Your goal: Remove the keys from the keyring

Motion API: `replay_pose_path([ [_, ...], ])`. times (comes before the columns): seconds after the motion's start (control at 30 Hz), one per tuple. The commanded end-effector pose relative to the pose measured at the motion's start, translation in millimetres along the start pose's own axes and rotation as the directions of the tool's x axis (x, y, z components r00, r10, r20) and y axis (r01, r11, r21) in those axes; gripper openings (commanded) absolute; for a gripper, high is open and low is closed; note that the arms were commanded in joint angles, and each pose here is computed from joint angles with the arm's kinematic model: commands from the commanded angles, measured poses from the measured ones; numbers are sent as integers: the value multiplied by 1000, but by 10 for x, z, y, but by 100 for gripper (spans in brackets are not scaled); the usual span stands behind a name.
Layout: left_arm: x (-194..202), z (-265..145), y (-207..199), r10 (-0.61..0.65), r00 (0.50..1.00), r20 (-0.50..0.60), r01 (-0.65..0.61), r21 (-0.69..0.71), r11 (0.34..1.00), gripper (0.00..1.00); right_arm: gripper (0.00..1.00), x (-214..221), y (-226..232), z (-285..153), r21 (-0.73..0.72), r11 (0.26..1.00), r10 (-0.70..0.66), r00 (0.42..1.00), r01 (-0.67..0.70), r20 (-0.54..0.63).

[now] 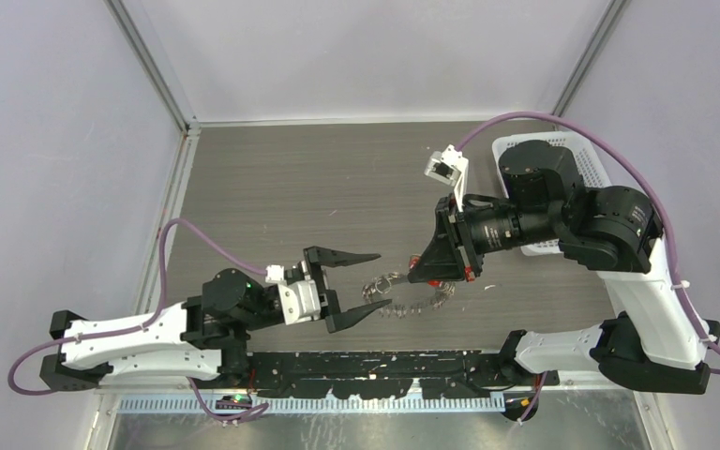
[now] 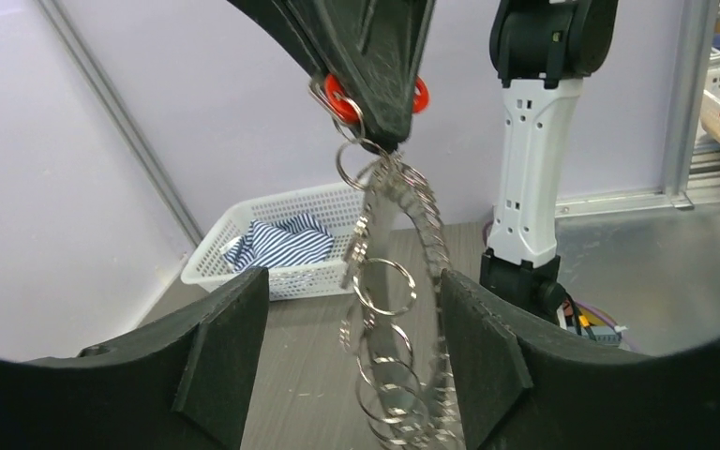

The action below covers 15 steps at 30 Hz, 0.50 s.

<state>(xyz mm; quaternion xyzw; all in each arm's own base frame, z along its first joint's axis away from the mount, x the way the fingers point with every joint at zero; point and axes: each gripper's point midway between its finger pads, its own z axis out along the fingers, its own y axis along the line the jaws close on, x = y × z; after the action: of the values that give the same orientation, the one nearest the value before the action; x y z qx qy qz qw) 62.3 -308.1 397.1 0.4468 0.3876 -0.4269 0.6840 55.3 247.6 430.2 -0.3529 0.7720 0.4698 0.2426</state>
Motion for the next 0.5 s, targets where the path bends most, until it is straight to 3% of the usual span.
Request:
replay_pose_path([
  [0.0,-305,79,201,31,997,76,-25,-78,997,69,1,-38,114,-20,-63,997,-37,999,38,17],
  [0.47,-260,422,107,67,992,106,-63,-36,997,71,1,81,202,38,-161,986,-62,997,55,-38],
])
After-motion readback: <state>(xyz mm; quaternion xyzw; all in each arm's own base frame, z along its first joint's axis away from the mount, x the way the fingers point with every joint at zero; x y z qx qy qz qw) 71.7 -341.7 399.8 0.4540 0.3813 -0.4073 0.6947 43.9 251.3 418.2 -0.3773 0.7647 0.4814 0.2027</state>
